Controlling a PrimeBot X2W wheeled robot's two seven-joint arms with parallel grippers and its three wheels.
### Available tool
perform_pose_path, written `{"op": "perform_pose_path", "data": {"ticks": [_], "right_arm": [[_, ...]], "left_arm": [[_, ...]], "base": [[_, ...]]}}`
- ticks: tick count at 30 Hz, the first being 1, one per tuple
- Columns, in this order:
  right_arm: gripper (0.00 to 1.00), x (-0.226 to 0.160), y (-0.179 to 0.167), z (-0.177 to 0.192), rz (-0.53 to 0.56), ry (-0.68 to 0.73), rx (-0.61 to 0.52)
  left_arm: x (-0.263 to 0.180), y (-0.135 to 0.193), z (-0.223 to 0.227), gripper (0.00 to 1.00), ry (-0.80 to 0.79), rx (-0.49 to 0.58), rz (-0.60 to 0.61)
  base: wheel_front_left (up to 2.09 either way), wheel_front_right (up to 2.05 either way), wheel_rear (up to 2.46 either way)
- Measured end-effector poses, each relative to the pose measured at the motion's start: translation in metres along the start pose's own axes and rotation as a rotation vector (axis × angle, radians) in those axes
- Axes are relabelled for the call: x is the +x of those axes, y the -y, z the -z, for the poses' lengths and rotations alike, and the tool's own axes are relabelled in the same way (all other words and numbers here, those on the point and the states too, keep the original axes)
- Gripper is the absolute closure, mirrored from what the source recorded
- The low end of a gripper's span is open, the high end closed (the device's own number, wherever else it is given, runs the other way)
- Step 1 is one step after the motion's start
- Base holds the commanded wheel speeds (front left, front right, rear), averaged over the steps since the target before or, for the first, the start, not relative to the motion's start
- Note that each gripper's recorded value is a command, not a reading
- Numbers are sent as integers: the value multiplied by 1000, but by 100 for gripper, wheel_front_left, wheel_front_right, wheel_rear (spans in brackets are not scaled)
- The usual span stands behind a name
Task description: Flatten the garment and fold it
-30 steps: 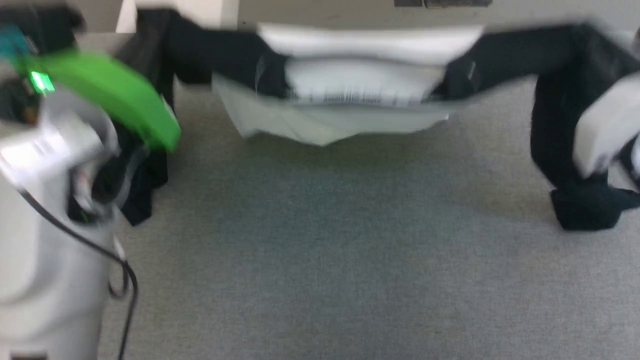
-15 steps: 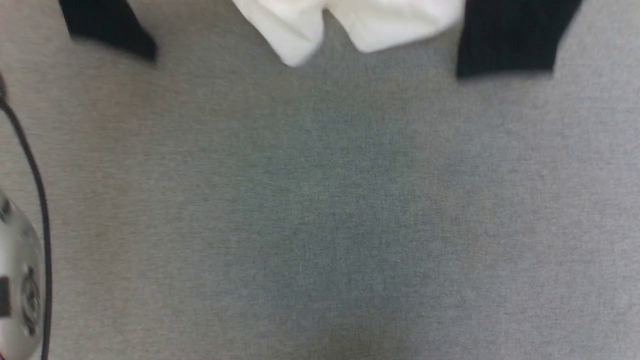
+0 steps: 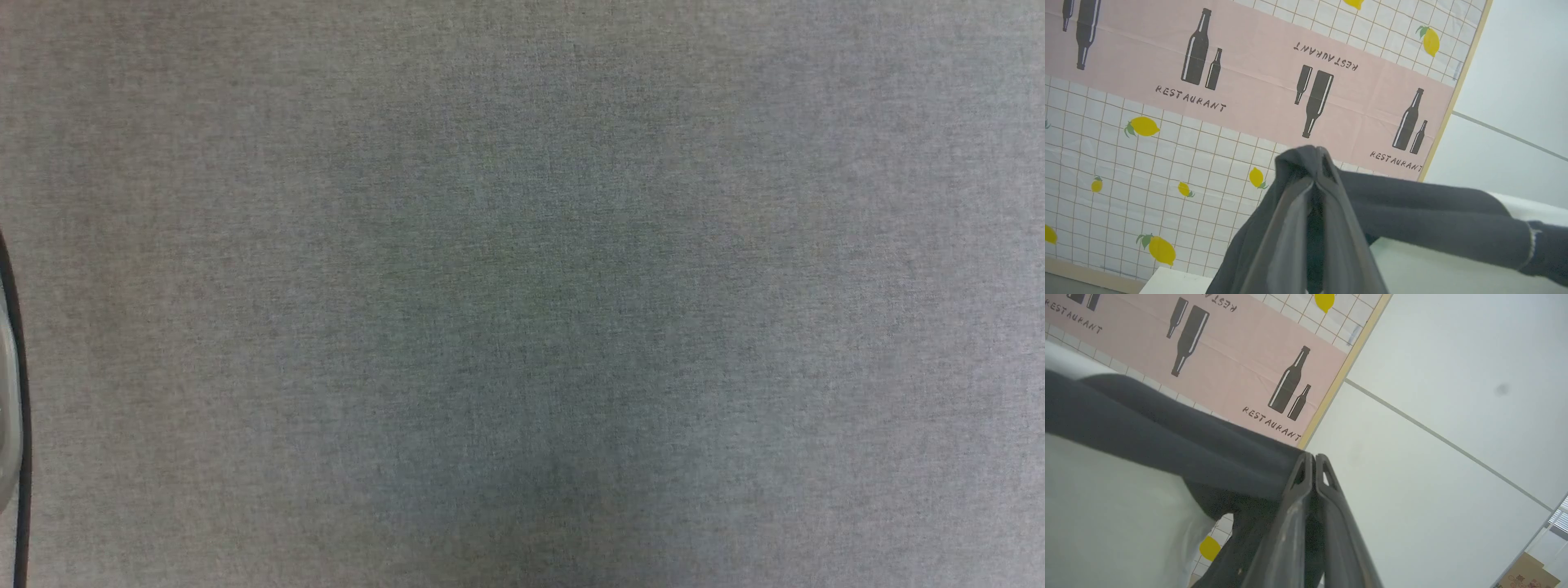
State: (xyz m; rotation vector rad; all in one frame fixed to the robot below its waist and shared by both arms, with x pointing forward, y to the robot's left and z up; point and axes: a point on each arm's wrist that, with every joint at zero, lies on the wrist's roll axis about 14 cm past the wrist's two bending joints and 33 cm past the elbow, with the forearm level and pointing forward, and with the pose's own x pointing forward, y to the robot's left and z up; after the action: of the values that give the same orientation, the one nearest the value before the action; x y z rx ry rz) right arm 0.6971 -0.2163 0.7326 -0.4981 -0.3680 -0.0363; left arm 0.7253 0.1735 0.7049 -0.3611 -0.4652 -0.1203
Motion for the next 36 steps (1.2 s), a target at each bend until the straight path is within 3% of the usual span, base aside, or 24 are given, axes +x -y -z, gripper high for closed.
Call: {"op": "perform_pose_path", "data": {"ticks": [3, 6, 10, 14, 19, 24, 36], "right_arm": [[100, -3, -16, 32, -37, -81, 11], [100, -20, -43, 80, -103, -199, 41], [100, -71, -89, 147, -219, -397, 109], [100, -125, -115, 179, -302, -535, 181], [100, -188, -131, 184, -379, -638, 260], [100, -242, -124, 167, -400, -678, 329], [100, -348, -106, 130, -331, -790, 448]], "left_arm": [[-4, -8, 23, 100, -67, 20, -2], [-26, -26, 68, 100, -219, 112, -6], [-85, -54, 137, 100, -492, 178, -35], [-155, -71, 174, 100, -718, 184, -58], [-250, -78, 186, 100, -941, 152, -91], [-329, -65, 166, 100, -1079, 78, -117], [-436, -36, 100, 100, -1198, -5, -193]], "base": [[0, 0, 0], [0, 0, 0], [0, 0, 0], [0, 0, 0], [0, 0, 0], [0, 0, 0], [0, 0, 0]]}}
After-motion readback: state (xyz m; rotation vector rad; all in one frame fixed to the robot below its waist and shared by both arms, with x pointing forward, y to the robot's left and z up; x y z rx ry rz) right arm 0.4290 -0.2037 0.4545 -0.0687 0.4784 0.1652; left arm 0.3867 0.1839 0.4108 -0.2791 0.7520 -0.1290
